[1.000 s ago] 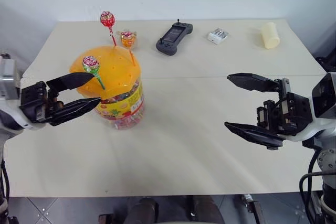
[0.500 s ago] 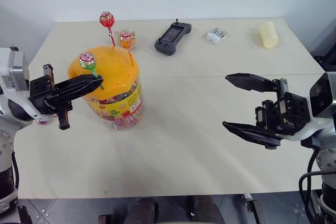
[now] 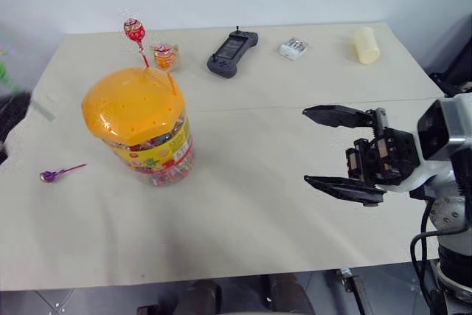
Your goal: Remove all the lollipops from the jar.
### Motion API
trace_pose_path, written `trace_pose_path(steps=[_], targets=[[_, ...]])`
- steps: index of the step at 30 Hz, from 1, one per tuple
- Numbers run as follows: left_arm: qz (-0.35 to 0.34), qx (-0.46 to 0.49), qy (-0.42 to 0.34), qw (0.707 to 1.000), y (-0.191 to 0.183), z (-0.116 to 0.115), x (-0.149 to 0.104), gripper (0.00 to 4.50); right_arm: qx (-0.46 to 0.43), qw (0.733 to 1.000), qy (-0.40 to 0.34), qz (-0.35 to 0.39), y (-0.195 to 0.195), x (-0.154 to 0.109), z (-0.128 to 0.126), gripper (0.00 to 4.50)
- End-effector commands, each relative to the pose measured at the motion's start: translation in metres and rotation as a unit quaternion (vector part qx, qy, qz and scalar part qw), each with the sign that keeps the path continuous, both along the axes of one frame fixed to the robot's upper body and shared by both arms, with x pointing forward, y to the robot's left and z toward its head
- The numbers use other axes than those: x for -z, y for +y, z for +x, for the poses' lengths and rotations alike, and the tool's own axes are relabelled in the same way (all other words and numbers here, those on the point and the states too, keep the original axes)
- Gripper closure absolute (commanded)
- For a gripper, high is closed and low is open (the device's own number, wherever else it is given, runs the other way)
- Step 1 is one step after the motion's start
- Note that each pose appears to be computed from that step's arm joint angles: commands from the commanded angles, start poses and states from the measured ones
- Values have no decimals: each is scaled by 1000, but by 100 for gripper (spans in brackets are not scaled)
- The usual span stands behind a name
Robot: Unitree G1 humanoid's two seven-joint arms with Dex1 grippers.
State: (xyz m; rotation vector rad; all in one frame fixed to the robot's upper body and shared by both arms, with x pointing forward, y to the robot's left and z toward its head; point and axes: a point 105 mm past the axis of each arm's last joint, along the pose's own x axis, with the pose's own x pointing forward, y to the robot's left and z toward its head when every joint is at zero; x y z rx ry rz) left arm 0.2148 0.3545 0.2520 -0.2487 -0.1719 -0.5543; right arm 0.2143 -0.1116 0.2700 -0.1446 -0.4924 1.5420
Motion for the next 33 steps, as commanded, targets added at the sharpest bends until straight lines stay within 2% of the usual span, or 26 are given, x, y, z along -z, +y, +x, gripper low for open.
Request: trace_pose_path(steps=[1, 4, 7, 10, 13, 16, 22, 24, 27, 31, 33], targets=[[47, -91, 91, 991, 37, -30, 43, 449, -42, 998, -23, -34, 4, 7, -5, 0], [60, -137, 183, 972, 52, -55, 86, 449, -75, 996, -18, -53, 7, 14, -8, 0], [71, -186, 227, 953, 63, -69, 114, 449, -104, 992, -12, -72, 8, 20, -12, 0], [78, -186, 243, 949, 57, -70, 125, 449, -122, 988, -6, -92, 8, 26, -15, 0], [62, -165, 232, 957, 43, -59, 130, 449, -120, 988, 3, -100, 6, 32, -13, 0], [59, -152, 225, 961, 35, -51, 132, 386, -106, 990, 10, -93, 6, 32, -10, 0], [58, -144, 204, 967, 26, -43, 134, 207, -54, 997, 30, -51, 5, 28, 4, 0], [54, -141, 192, 970, 25, -45, 131, 149, -36, 998, 36, -30, 6, 24, 9, 0], [44, -130, 109, 984, 19, -46, 93, 67, 32, 996, 84, -15, 18, 11, 38, 0], [36, -91, 6, 995, 0, -43, 45, 67, 40, 993, 107, 26, 40, -10, 52, 0], [34, -45, -64, 996, -23, -34, 11, 67, 75, 989, 124, 16, 63, -10, 72, 0]])
